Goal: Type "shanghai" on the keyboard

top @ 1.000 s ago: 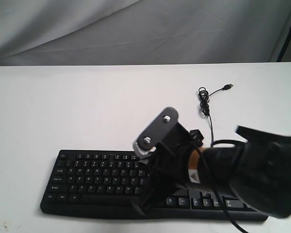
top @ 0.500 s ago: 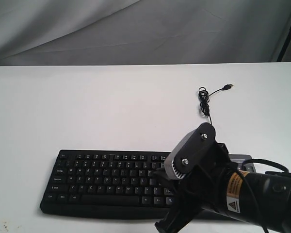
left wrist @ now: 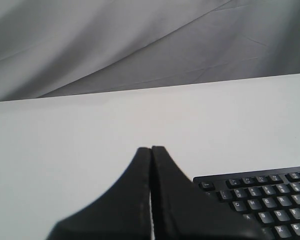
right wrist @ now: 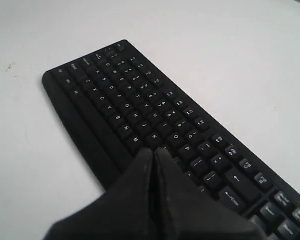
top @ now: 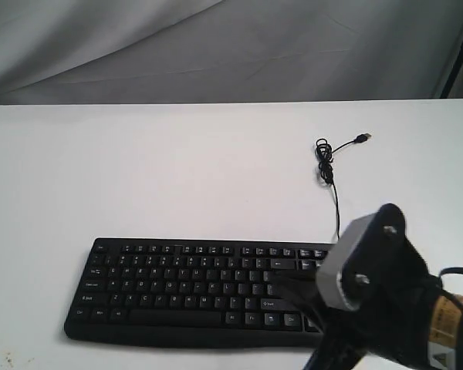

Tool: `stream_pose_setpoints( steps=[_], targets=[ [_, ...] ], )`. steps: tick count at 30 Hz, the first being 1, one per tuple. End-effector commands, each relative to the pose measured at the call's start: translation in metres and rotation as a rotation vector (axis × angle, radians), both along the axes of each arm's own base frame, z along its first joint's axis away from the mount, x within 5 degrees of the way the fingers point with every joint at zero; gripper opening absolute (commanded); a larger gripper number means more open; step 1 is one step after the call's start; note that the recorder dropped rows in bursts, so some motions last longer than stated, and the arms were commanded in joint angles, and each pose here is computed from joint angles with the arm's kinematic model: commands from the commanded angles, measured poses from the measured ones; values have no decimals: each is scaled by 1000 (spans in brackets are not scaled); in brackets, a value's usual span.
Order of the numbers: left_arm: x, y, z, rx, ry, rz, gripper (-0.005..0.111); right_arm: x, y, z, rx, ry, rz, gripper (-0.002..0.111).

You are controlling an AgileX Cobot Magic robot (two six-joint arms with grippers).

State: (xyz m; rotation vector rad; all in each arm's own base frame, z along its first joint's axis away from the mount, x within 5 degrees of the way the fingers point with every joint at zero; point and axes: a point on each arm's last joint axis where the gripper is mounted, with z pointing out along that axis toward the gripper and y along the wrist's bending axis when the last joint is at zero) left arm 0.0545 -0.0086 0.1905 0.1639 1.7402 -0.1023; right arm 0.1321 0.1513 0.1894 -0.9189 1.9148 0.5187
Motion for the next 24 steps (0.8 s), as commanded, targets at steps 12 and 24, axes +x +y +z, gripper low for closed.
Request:
stream_pose_setpoints(
  steps=[12,24],
  targets=[
    [0,0,-1,-3,-4,-3,0,-52,-103,14,189,-236,-332,0],
    [0,0,-1,-3,-4,-3,0,-80,-127,18,318,-434,-430,0]
  ],
)
